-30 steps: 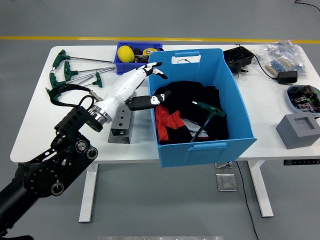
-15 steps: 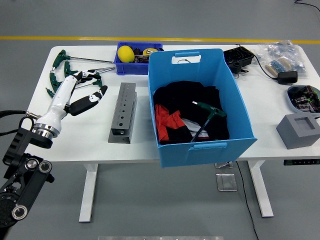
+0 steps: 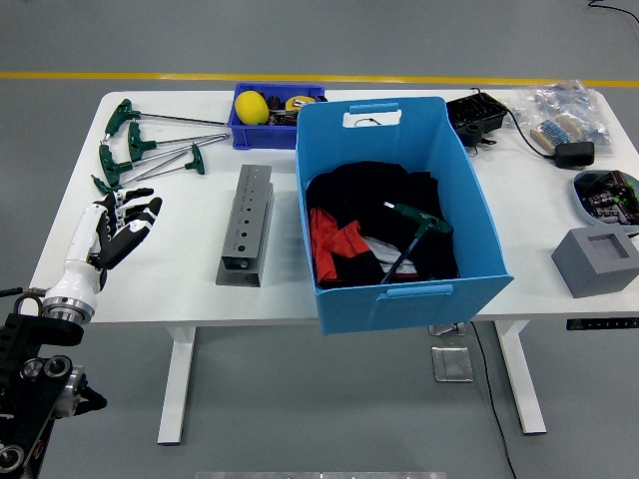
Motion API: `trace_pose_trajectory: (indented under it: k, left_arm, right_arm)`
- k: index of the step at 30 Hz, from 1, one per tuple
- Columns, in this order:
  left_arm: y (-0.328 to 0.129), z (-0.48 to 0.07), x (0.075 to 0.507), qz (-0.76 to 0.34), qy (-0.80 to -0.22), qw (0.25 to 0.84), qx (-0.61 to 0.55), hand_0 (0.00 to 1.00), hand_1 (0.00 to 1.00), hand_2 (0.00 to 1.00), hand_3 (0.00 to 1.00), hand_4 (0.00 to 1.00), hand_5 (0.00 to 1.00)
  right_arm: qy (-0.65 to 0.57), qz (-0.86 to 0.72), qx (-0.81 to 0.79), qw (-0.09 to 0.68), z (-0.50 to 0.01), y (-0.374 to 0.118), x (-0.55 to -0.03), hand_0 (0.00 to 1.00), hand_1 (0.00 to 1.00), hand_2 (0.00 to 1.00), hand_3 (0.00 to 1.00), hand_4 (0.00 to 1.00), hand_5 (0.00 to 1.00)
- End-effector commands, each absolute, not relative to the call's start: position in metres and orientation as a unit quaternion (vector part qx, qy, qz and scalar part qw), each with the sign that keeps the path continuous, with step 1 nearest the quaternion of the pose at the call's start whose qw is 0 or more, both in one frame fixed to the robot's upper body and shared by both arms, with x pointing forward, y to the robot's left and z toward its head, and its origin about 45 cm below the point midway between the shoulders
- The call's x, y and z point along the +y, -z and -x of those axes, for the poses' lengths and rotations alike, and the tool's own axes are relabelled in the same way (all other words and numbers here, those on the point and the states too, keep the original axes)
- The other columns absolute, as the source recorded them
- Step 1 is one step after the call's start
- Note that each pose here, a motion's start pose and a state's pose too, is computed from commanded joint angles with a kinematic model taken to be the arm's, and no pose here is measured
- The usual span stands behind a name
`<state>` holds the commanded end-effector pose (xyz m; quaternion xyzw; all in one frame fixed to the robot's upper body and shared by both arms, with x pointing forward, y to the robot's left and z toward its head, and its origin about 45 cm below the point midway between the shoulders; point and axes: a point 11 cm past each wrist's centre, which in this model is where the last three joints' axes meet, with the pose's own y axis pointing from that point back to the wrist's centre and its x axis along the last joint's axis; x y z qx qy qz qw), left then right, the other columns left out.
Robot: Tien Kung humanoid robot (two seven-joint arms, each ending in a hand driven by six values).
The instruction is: Lift tool from toolbox,place it in box,lift tool from toolbox,place it in box
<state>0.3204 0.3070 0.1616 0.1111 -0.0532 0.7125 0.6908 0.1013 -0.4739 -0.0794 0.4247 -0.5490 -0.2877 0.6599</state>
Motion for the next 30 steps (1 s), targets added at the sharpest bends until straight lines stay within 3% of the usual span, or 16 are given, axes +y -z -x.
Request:
trace_pose_trajectory:
  k: [2,3,8,9,14,15,30]
  left_arm:
    - [-0.161,-0.321,0.304,-0.103,-0.709,0.697,-0.045,0.799,0.807,0.915,0.864,0.801,0.743]
    - [-0.16,-0.321,0.301,-0.097,-0.705,0.701,-0.039,0.965,0.954,0.998,0.983,0.839,0.814]
    - [-0.155,-0.32,0.291,-0.092,-0.685,0.722,-0.026,0.965,0.954,0.998,0.983,0.839,0.814]
    - [-0.154,-0.32,0.29,-0.091,-0.682,0.725,-0.022,0.998,0.998,0.998,0.998,0.876,0.883]
    - [-0.151,-0.32,0.287,-0.089,-0.677,0.731,-0.013,0.998,0.998,0.998,0.998,0.876,0.883]
    - [-0.151,-0.32,0.287,-0.086,-0.678,0.73,-0.01,0.998,0.998,0.998,0.998,0.895,0.924]
    - [-0.147,-0.317,0.299,-0.044,-0.704,0.708,0.031,0.998,0.998,0.998,0.992,0.895,0.947]
  right_arm:
    - [0.285,-0.426,-0.551,0.659,-0.104,0.079,-0.474,0.641,0.647,0.711,0.552,0.801,0.635]
    - [0.284,-0.427,-0.552,0.658,-0.105,0.078,-0.475,0.633,0.641,0.709,0.55,0.799,0.637]
    - [0.282,-0.426,-0.555,0.656,-0.106,0.078,-0.475,0.633,0.641,0.709,0.55,0.799,0.637]
    - [0.281,-0.426,-0.556,0.656,-0.107,0.078,-0.475,0.629,0.64,0.708,0.551,0.797,0.635]
    - [0.278,-0.426,-0.558,0.656,-0.108,0.077,-0.476,0.629,0.64,0.708,0.551,0.797,0.635]
    - [0.277,-0.426,-0.557,0.656,-0.108,0.077,-0.476,0.63,0.64,0.708,0.549,0.793,0.632]
    - [0.274,-0.426,-0.561,0.655,-0.11,0.077,-0.476,0.626,0.638,0.705,0.545,0.787,0.628]
